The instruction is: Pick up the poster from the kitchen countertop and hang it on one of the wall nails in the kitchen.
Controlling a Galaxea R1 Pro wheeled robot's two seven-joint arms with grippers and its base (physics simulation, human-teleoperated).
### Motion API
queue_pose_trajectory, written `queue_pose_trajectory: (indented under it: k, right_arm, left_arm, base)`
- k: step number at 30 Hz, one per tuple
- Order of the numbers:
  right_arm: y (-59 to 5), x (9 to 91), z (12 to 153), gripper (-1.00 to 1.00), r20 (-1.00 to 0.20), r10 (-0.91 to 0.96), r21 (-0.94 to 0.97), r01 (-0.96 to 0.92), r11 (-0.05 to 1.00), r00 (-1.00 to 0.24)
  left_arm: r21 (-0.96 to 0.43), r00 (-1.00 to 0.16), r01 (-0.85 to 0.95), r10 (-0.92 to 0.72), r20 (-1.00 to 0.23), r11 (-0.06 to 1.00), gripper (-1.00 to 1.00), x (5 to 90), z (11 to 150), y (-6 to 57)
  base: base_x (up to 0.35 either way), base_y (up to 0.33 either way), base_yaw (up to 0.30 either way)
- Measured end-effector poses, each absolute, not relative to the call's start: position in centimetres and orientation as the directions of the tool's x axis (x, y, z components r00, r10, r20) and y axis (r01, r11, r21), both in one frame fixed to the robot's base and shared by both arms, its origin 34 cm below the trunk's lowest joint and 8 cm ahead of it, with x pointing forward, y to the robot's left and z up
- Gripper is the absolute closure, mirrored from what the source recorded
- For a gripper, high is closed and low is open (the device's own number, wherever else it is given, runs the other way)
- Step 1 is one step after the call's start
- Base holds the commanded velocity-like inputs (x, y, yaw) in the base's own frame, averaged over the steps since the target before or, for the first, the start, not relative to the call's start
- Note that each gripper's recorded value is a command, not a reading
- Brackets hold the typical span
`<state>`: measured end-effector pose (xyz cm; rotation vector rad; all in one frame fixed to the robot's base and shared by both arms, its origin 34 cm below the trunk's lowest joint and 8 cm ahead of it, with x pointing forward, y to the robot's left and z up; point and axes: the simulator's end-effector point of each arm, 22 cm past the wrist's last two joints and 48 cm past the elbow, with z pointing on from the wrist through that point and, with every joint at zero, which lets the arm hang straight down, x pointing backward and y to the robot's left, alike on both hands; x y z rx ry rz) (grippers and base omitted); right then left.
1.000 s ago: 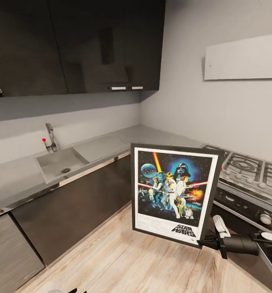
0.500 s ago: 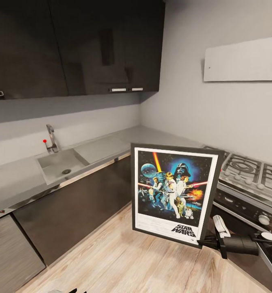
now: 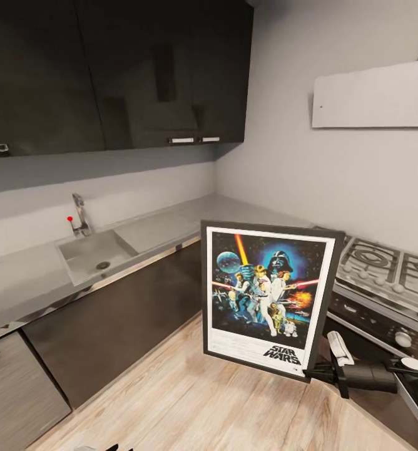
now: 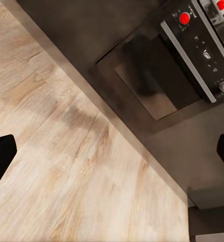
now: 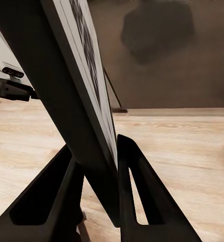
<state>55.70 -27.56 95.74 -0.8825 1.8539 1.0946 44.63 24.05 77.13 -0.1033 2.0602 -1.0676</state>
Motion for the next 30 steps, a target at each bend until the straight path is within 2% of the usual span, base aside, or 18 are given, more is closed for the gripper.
queue_pose_trajectory:
  k: [30]
  right_arm:
    - [-27.5,54.5,97.9,1.00,-0.880,-0.169,0.356,-0.853,0.383,-0.443]
  left_arm:
    - [-0.719,-0.680,0.270,-0.402,-0.614,0.641,-1.00,43.5,79.4,24.1]
  base:
    - [0.000,0.000,0.000]
